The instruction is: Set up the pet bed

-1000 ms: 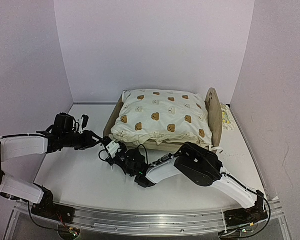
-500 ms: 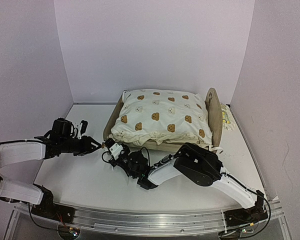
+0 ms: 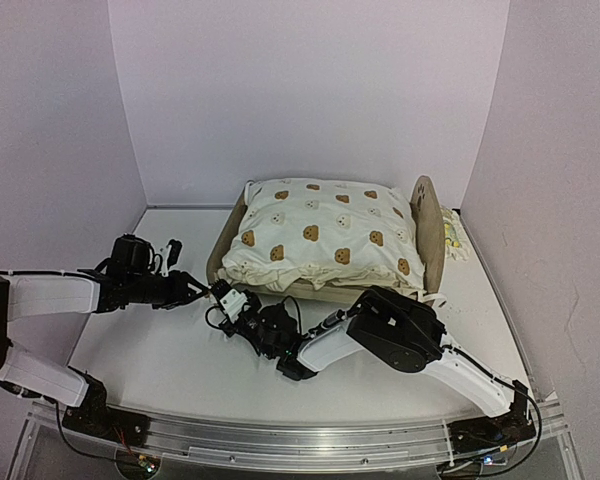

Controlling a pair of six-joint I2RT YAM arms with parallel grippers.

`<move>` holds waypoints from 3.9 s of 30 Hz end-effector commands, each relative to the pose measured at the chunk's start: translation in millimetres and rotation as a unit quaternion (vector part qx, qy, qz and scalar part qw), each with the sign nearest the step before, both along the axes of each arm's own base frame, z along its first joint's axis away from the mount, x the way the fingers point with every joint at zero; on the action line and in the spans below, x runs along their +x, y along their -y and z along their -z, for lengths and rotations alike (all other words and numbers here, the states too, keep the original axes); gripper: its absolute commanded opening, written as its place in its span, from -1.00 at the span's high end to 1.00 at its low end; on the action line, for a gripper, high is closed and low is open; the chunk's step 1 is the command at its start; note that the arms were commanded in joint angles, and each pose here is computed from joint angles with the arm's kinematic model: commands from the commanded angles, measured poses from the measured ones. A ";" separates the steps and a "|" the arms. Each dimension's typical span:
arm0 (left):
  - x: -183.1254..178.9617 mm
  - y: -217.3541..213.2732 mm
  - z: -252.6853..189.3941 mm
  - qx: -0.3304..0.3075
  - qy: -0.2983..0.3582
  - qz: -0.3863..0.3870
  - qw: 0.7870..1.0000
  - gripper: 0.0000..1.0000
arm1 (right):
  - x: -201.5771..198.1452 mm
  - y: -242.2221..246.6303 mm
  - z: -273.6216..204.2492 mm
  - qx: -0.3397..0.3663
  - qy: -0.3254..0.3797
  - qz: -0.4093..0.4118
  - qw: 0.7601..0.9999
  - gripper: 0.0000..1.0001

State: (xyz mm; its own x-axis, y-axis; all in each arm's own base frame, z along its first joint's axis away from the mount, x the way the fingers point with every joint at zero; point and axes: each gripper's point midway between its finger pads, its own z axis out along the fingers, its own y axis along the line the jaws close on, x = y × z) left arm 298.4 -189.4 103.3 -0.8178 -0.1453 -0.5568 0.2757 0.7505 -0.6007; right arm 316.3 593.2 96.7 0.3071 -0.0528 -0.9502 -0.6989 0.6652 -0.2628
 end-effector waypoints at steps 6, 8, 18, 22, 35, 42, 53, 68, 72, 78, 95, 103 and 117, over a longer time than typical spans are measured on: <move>20.1 12.3 -17.6 0.008 0.044 0.025 0.999 0.18 | -3.3 2.5 -57.7 0.057 0.019 -0.010 0.998 1.00; 20.7 12.2 -16.9 0.018 0.046 0.027 0.998 0.20 | -3.9 2.9 -59.1 0.057 0.020 -0.010 0.998 1.00; 11.8 7.7 -5.5 0.063 0.037 0.035 0.997 0.22 | -2.8 5.5 -67.6 0.059 0.024 -0.004 0.998 1.00; 13.1 5.4 0.4 0.078 0.030 0.029 0.996 0.23 | -4.8 6.6 -73.6 0.063 0.024 -0.009 0.998 1.00; 23.5 27.2 -23.3 0.086 0.086 0.040 0.992 0.09 | -13.5 7.6 -70.2 0.066 0.004 -0.036 0.997 1.00; 23.6 21.3 -38.1 0.096 0.119 0.021 0.988 0.06 | -12.4 9.4 -61.4 0.061 -0.003 -0.031 0.998 1.00; 28.5 34.9 -36.0 0.076 0.139 0.034 0.987 0.10 | -15.3 8.1 -66.8 0.079 -0.020 -0.047 0.996 1.00; 28.4 40.2 -31.9 0.076 0.152 0.027 0.985 0.05 | -26.8 1.1 -55.5 0.101 -0.077 -0.099 0.987 1.00; 30.5 38.6 -33.8 0.072 0.158 0.015 0.985 0.18 | -26.4 0.2 -49.6 0.102 -0.086 -0.100 0.986 0.99; 34.3 36.6 -34.1 0.067 0.165 0.001 0.984 0.34 | -29.2 -2.5 -48.7 0.113 -0.103 -0.114 0.982 0.99; 16.7 24.2 -39.7 0.050 0.155 -0.019 0.986 0.68 | -24.8 -1.6 -42.1 0.119 -0.119 -0.103 0.980 0.98; 7.9 17.5 -44.9 0.041 0.151 -0.029 0.987 0.52 | -26.1 -2.3 -46.4 0.118 -0.120 -0.108 0.980 0.98; 2.4 22.4 -46.6 0.030 0.161 -0.010 0.987 0.68 | -34.5 -4.0 -43.5 0.124 -0.144 -0.135 0.972 0.98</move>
State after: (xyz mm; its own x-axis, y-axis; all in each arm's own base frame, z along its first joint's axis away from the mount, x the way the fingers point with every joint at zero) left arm 297.5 -203.2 136.0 -0.6332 -0.1138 -0.7656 0.3784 0.8173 -0.4345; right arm 289.1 595.6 111.5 -0.0102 0.1781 -0.9840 -0.8655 0.4912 0.0979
